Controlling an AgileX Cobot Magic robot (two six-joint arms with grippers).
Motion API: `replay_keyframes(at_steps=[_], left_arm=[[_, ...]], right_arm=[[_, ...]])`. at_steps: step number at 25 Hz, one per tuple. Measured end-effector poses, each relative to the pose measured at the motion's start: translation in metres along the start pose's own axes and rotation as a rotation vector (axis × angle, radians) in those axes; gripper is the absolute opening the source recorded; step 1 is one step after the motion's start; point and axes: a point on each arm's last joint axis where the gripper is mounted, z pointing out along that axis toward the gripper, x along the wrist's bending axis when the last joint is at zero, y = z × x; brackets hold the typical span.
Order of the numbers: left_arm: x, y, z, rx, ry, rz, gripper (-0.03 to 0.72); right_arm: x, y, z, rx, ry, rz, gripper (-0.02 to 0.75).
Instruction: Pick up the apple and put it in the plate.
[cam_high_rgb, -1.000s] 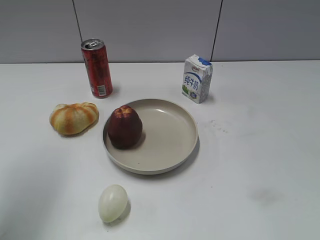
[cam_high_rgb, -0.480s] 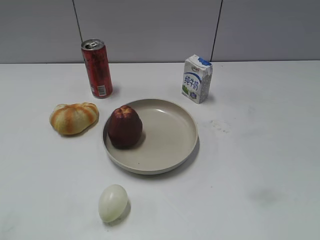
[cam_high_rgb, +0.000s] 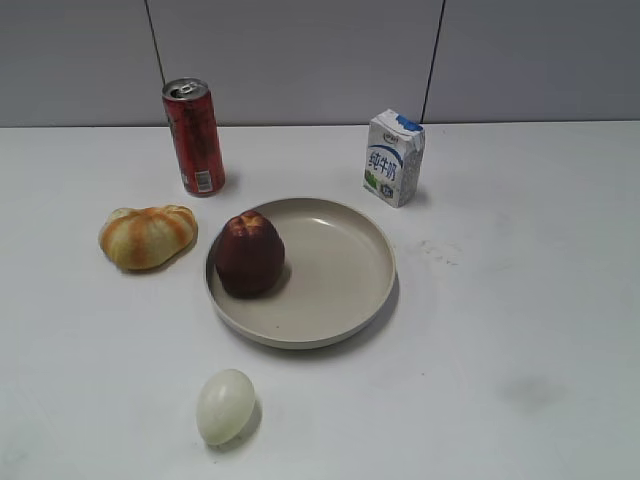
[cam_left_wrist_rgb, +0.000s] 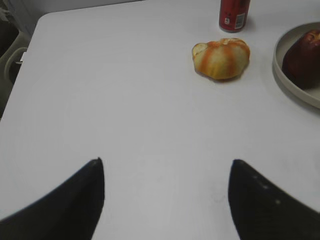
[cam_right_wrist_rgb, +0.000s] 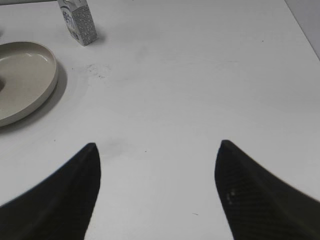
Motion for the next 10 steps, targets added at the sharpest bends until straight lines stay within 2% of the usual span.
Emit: replay_keyframes(at_steps=[5,10], left_arm=[[0.000,-0.001,-0.002,-0.012,0.002,0.000,0.535],[-0.001,-0.006,-0.010,-0.076,0.023,-0.006,0.489]], right_arm=[[0.000,0.000,0.000,0.000,0.000,0.000,0.571],[0.000,0.000,0.000,0.000,0.000,0.000,0.571]])
